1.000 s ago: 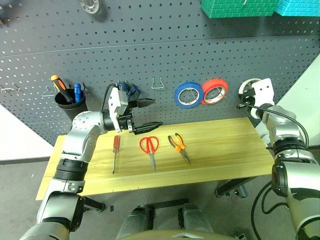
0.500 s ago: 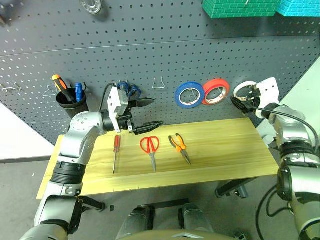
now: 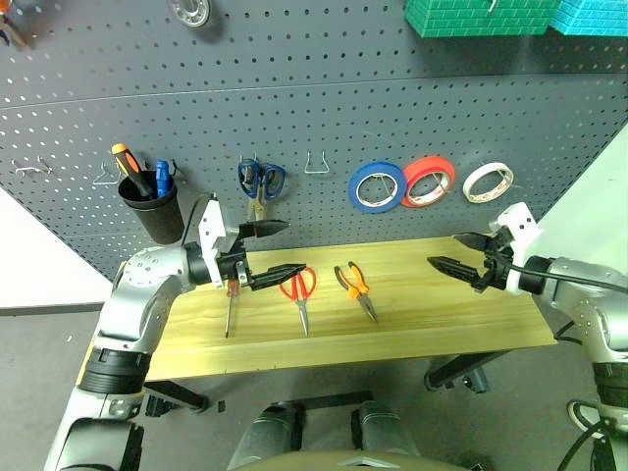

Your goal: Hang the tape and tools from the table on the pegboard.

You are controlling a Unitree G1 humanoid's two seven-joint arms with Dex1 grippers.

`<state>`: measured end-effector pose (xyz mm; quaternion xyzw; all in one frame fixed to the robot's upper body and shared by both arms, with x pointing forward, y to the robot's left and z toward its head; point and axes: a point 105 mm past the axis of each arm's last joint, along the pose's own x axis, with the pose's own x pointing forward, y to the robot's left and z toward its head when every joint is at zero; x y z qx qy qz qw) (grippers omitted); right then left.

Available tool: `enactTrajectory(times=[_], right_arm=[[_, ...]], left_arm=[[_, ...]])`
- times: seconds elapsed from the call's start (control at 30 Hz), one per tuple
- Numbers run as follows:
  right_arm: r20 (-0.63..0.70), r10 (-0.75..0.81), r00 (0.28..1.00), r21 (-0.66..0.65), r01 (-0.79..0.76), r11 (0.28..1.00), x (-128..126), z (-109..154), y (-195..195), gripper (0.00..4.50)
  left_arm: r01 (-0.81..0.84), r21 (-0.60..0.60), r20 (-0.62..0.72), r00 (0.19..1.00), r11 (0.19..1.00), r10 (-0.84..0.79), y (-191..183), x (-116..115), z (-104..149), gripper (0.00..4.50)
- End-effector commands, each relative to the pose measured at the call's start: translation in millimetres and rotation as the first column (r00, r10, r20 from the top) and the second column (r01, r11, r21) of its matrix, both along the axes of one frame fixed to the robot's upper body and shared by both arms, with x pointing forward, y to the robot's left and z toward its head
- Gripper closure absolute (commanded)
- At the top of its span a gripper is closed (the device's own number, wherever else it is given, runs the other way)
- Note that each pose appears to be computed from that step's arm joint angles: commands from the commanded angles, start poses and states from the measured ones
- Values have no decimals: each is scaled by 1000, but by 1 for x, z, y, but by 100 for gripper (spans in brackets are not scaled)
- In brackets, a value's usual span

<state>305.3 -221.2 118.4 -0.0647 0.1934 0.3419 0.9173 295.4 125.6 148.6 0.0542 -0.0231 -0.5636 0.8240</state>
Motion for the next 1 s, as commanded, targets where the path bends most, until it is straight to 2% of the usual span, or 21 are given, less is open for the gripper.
enactTrajectory(times=[0.03,0.33,0.4,0.5,0.6,0.8,1.0], right_arm=[[-12,60,998,1,-60,998,-4,-3,24,6],[-112,82,990,-86,-92,992,16,-34,47,6],[-126,43,991,-120,-59,991,27,-41,47,6],[-125,-87,988,-119,72,990,54,-51,45,6],[-146,-112,983,-91,99,991,67,-58,55,6],[-212,-62,975,-67,48,997,68,-61,77,6],[-255,-48,966,-106,21,994,66,-73,85,6]], left_arm=[[-33,18,29,999,999,33,11,-6,-4,0],[-105,84,33,994,991,103,32,-4,-37,0],[-124,98,40,992,987,120,38,-1,-42,0],[-139,104,49,990,985,135,41,3,-46,0],[-131,121,40,991,984,127,39,4,-52,0],[-97,166,23,995,981,94,37,2,-62,0],[-118,198,19,993,973,116,38,8,-67,0]])
